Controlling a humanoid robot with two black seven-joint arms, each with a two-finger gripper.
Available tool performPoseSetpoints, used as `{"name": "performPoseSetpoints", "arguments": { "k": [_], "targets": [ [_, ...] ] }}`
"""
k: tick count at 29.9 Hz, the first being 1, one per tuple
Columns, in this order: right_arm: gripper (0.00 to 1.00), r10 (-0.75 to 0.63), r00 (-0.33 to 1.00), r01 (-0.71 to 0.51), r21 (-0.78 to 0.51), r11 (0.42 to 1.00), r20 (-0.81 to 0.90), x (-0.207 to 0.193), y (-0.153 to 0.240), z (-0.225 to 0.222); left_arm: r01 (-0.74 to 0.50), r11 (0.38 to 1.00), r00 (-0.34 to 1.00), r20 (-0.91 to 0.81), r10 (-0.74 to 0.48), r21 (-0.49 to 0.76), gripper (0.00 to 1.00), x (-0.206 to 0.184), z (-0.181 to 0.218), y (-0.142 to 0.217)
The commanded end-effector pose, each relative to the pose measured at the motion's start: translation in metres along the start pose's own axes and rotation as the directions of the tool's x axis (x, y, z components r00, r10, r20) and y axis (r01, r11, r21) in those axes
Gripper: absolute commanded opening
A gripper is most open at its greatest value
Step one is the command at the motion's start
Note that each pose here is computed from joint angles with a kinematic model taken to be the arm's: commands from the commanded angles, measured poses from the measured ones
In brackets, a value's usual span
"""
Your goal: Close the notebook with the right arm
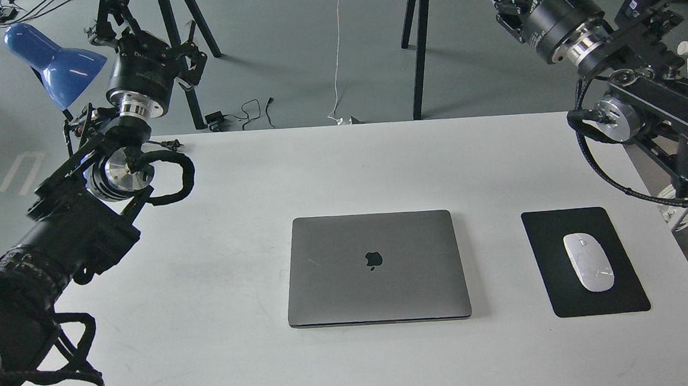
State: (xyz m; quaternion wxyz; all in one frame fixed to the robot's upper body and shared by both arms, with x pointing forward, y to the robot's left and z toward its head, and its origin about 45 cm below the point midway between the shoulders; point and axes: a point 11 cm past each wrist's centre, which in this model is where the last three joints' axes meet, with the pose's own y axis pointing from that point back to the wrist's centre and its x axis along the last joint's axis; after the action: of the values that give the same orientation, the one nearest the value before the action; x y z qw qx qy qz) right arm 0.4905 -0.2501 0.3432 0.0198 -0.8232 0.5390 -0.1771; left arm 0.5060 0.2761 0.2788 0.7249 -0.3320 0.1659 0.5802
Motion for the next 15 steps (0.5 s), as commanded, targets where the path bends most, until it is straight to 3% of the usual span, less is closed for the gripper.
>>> {"name": "performPoseSetpoints", "arguments": {
  "k": [1,6,15],
  "targets": [
    [0.99,0.065,0.991,-0.063,-0.019,0.998,0.121,-0.007,-0.001,0.011,0.000,1.000,1.000,0.000,0.000,0.000,1.00,0.000,0.000,0.000],
    [0.99,0.145,0.949,-0.138,-0.044,0.989,0.279,-0.012,0.005,0.027,0.000,1.000,1.000,0.000,0.000,0.000,1.00,0.000,0.000,0.000],
    [0.99,0.224,0.895,-0.216,-0.064,0.974,0.387,-0.009,0.018,0.044,0.000,1.000,1.000,0.000,0.000,0.000,1.00,0.000,0.000,0.000]
  ]
}}
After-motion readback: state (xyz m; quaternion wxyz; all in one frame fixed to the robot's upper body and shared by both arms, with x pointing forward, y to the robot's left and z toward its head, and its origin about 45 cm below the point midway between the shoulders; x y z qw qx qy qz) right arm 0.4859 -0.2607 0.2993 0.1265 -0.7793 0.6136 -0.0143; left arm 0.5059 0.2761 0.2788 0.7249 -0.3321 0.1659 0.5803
